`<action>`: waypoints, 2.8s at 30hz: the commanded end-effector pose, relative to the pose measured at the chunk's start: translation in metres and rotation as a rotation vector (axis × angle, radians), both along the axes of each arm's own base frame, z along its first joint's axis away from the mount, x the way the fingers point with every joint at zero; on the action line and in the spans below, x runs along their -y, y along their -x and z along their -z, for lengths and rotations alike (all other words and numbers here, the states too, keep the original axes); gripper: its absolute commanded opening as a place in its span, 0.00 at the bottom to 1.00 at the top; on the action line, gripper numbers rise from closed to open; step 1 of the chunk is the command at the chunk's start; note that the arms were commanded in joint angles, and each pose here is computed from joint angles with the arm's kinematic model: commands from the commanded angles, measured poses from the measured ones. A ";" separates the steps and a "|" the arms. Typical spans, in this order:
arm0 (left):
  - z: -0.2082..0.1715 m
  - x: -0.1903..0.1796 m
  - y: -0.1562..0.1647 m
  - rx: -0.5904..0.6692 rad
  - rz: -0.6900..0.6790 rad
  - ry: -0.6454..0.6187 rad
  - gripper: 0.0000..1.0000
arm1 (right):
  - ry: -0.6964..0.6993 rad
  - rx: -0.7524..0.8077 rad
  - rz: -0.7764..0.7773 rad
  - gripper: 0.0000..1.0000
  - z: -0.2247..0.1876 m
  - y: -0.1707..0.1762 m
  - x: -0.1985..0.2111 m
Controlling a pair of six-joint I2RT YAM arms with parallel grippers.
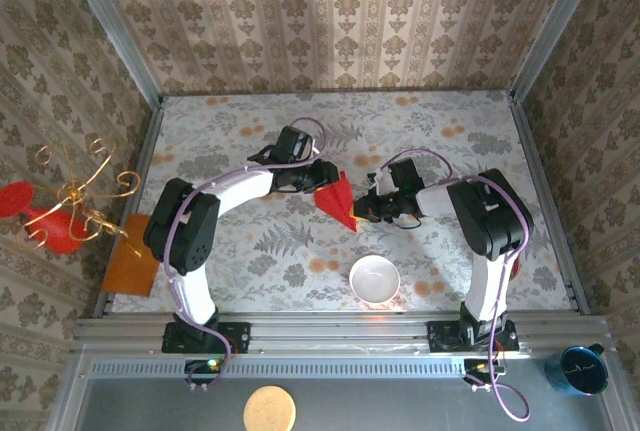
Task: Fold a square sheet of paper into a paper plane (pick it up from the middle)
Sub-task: Fourth fold the wing at the center of the table.
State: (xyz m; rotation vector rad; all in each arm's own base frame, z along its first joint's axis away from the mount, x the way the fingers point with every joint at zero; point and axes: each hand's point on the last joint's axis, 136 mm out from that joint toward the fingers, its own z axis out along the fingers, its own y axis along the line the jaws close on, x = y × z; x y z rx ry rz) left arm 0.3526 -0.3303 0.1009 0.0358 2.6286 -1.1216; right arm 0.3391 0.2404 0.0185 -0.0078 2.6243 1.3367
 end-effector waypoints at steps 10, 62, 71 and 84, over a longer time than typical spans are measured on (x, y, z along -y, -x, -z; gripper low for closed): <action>0.016 0.034 0.007 -0.045 0.122 0.094 0.20 | 0.051 -0.122 0.032 0.09 0.026 0.010 0.015; 0.064 0.017 -0.007 -0.191 0.011 -0.040 0.12 | 0.026 -0.056 0.007 0.25 -0.010 0.016 0.017; 0.067 0.016 -0.007 -0.202 0.011 -0.053 0.12 | 0.038 -0.057 -0.018 0.26 -0.009 0.019 0.016; 0.071 0.014 -0.007 -0.221 0.002 -0.069 0.11 | 0.087 0.002 -0.005 0.26 -0.019 0.011 0.018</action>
